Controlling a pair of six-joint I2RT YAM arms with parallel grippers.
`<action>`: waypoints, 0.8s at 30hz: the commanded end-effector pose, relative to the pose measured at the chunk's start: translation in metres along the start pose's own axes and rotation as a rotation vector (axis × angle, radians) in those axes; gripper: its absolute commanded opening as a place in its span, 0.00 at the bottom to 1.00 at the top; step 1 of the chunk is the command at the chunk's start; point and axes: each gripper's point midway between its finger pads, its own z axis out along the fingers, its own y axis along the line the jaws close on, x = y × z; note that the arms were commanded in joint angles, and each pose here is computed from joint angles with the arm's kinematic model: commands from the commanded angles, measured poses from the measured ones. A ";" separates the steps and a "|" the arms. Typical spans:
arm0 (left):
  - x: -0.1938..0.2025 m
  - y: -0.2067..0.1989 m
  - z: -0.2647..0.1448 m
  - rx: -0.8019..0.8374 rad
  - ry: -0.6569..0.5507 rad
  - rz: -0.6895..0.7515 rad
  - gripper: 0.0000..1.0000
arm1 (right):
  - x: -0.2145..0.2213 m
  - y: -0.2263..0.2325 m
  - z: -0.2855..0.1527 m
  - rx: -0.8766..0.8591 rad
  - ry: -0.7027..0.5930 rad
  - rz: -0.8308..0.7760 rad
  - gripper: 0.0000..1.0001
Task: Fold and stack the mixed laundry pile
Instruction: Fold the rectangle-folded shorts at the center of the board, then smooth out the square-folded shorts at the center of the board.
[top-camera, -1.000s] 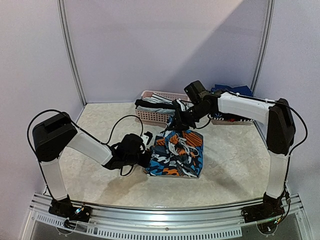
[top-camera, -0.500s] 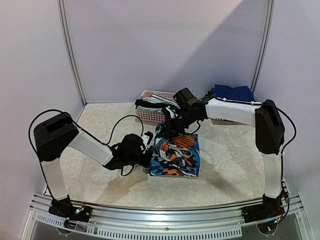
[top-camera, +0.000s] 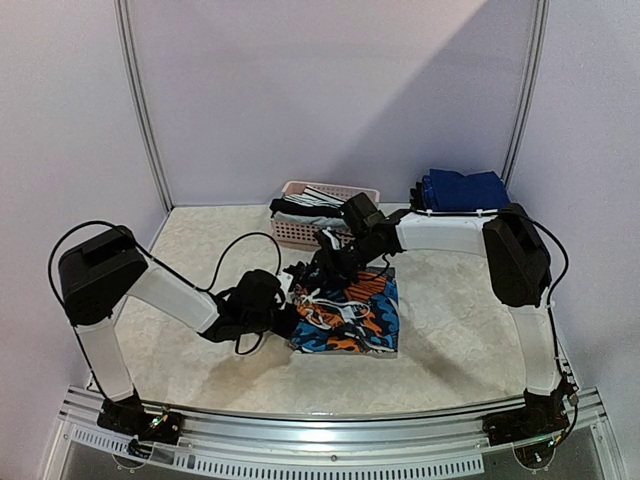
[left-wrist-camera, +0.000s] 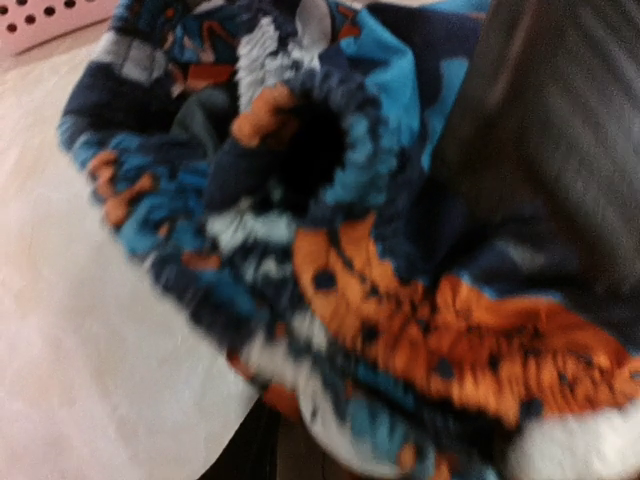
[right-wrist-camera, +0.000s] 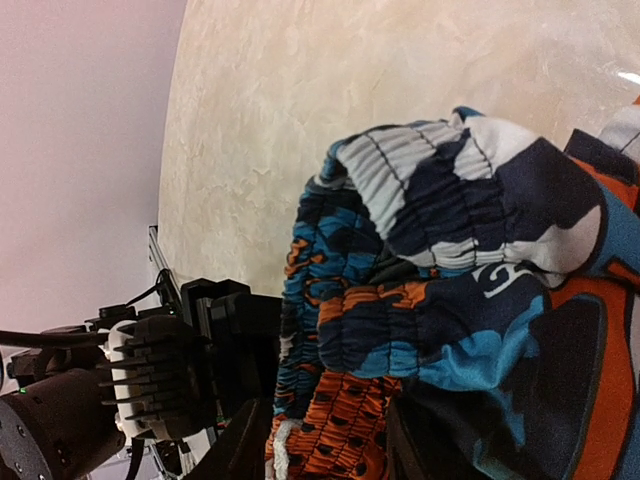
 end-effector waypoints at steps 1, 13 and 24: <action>0.029 0.021 -0.023 -0.065 0.106 -0.006 0.28 | 0.006 0.009 0.002 -0.050 0.021 -0.034 0.43; -0.041 0.021 -0.104 -0.098 -0.052 0.028 0.29 | 0.017 0.041 -0.054 -0.011 -0.057 -0.206 0.59; -0.098 -0.061 -0.086 0.089 -0.079 0.167 0.29 | 0.028 0.009 -0.129 0.119 -0.265 -0.199 0.68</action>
